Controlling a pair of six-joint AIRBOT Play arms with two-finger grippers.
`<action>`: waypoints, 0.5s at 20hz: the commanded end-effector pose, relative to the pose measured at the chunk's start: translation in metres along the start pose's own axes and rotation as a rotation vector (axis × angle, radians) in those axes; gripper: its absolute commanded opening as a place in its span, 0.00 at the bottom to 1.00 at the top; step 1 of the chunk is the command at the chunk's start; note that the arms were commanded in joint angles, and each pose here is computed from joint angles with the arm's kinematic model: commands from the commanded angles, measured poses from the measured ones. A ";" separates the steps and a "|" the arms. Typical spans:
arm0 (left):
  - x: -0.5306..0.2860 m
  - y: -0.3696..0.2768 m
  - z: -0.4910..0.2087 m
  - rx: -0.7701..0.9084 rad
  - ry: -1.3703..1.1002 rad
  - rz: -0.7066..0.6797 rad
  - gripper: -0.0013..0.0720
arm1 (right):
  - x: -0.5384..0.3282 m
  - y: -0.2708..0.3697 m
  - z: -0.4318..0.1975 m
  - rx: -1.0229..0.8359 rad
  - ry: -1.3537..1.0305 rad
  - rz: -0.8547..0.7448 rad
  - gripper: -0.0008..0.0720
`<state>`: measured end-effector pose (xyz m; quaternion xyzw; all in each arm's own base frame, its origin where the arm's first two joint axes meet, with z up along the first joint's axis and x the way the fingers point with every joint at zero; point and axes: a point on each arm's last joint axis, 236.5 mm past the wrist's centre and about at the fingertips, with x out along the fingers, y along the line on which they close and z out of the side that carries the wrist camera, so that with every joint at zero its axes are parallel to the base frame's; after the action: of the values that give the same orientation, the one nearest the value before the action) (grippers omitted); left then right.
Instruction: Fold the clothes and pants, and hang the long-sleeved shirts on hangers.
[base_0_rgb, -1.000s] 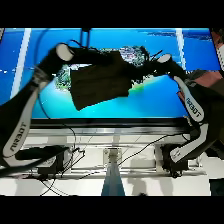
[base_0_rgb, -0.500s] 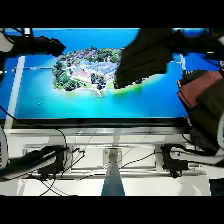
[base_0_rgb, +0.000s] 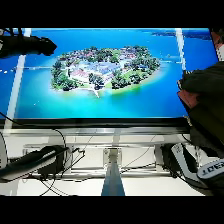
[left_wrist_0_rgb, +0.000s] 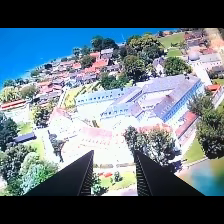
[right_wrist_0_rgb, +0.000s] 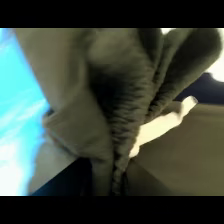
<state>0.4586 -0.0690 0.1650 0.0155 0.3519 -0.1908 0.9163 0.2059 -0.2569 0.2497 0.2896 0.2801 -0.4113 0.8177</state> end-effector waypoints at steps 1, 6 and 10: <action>-0.001 0.001 0.000 0.000 -0.001 0.002 0.39 | -0.042 -0.114 -0.026 0.242 0.045 -0.352 0.06; -0.001 0.001 0.000 0.000 -0.001 0.002 0.39 | -0.048 -0.138 -0.023 0.368 0.006 -0.398 0.80; -0.001 0.001 0.000 0.000 -0.001 0.002 0.39 | -0.030 -0.103 -0.003 0.336 -0.034 -0.240 0.77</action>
<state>0.4586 -0.0686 0.1651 0.0156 0.3518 -0.1903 0.9164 0.0823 -0.2880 0.2393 0.3672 0.2440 -0.5823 0.6831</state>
